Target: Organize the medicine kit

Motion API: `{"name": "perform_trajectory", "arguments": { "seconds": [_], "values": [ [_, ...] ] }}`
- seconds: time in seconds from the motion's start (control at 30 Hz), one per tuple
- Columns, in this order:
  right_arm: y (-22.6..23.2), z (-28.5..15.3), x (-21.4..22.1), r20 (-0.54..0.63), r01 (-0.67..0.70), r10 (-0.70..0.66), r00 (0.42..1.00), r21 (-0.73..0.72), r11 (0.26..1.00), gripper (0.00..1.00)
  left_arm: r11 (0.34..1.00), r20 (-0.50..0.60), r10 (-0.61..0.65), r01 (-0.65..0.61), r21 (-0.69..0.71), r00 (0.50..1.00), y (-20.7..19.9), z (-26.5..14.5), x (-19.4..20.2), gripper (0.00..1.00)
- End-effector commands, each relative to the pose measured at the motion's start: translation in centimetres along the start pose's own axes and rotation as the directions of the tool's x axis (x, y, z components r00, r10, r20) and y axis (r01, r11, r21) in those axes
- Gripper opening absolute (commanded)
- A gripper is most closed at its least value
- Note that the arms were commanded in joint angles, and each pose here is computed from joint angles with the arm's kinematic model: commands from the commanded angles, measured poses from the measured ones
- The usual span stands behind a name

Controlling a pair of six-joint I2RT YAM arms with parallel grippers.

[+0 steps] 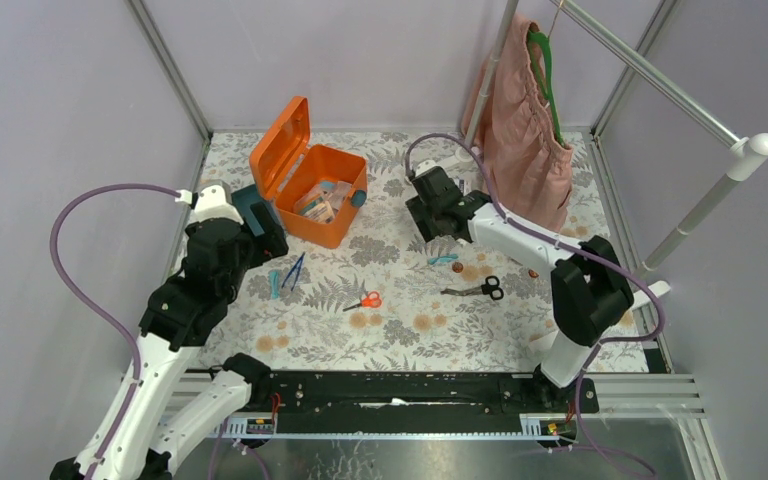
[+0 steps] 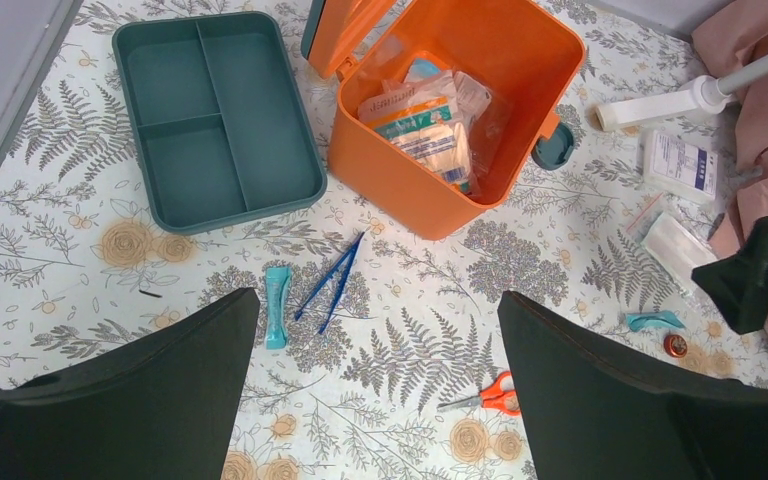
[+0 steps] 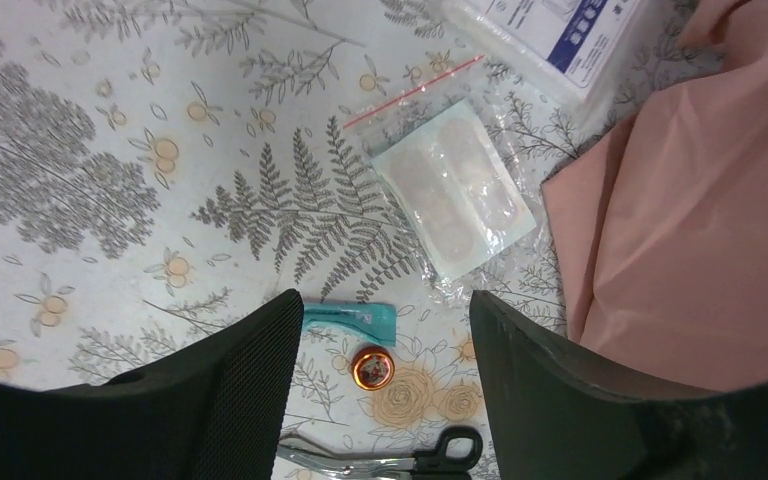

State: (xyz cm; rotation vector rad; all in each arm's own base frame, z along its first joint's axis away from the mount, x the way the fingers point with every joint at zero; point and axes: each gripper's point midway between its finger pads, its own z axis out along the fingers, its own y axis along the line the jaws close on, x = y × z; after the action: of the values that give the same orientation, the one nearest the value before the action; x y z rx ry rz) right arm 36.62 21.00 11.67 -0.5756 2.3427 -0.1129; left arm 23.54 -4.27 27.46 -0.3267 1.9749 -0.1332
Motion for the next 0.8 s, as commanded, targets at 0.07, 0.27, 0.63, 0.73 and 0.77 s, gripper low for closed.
{"name": "perform_trajectory", "arguments": {
  "seconds": [0.07,0.27,0.63,0.73,0.77],
  "values": [
    [0.5,2.1,2.4,-0.077,0.172,-0.173,0.982,-0.019,0.985,0.71,1.0,0.022,-0.019,0.019,0.024,1.0,-0.4,0.0,-0.3,0.99],
    [0.5,4.2,2.4,-0.099,0.298,-0.29,0.952,0.08,0.951,0.72,0.999,0.017,-0.024,0.023,0.023,1.0,-0.6,0.2,-0.3,0.99],
    [0.6,7.3,2.6,-0.166,0.47,-0.443,0.881,0.198,0.86,0.73,1.0,0.011,-0.014,0.013,0.022,1.0,-0.6,0.3,-0.2,0.99],
    [0.2,8.2,2.8,-0.2,0.504,-0.467,0.862,0.232,0.832,0.73,1.0,0.012,-0.012,0.012,0.02,1.0,-0.6,0.4,-0.3,0.99],
    [0.1,8.5,2.9,-0.212,0.516,-0.474,0.854,0.244,0.821,0.73,1.0,0.014,-0.011,0.011,0.02,1.0,-0.6,0.3,-0.4,0.99]
  ]
}}
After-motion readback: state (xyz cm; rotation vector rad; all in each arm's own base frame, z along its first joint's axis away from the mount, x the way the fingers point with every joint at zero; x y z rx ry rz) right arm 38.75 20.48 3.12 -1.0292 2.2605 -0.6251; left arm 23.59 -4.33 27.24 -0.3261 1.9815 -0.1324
